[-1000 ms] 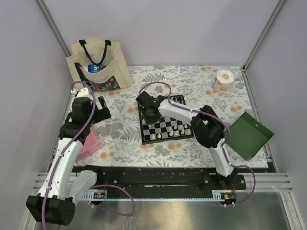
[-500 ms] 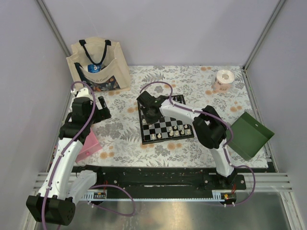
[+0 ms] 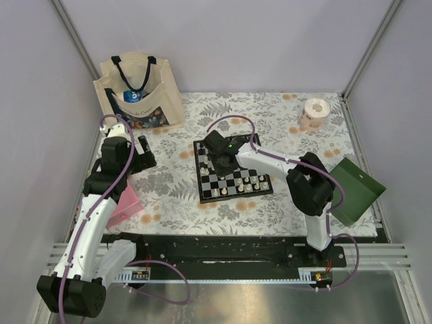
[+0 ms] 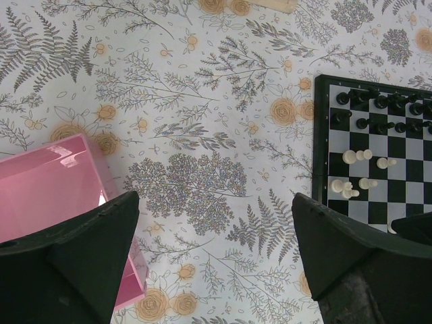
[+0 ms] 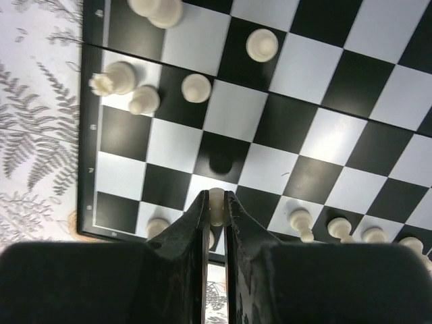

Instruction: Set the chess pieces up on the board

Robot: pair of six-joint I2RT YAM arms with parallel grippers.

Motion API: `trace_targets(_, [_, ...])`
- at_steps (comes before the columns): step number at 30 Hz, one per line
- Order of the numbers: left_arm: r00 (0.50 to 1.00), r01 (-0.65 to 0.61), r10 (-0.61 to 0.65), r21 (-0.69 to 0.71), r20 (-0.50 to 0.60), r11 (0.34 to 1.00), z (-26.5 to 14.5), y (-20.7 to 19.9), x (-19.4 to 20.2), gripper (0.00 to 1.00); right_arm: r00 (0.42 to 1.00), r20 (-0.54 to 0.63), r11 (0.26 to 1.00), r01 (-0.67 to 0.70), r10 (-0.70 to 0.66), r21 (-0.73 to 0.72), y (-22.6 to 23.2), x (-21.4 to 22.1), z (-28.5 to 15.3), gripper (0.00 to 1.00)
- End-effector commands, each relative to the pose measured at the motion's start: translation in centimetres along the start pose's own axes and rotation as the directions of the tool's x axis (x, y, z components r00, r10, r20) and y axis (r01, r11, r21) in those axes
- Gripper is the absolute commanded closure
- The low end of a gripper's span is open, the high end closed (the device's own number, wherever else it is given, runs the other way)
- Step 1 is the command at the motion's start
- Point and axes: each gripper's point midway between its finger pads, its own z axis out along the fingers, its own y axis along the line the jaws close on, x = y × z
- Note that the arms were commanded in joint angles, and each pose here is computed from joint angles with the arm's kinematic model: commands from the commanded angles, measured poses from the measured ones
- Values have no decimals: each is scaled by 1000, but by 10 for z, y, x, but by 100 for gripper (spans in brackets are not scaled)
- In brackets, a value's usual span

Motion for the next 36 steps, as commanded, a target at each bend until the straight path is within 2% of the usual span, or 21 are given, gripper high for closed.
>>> trace_targets(1, [999,1,-3,29,41,1000,-2,-5,-10,1,999,41,999,-35,34,36,-14,-5,-10,88])
trace_targets(8, [999,1,-2,29,39,1000,-2,-5,-9,1,997,25,995,-76,75,71,-25,4,-7,87])
trace_targets(36, [999,-1,-1,32,36,999,-1,-5,-8,1,996,9,992,-94,94,88,-30,17,-2,86])
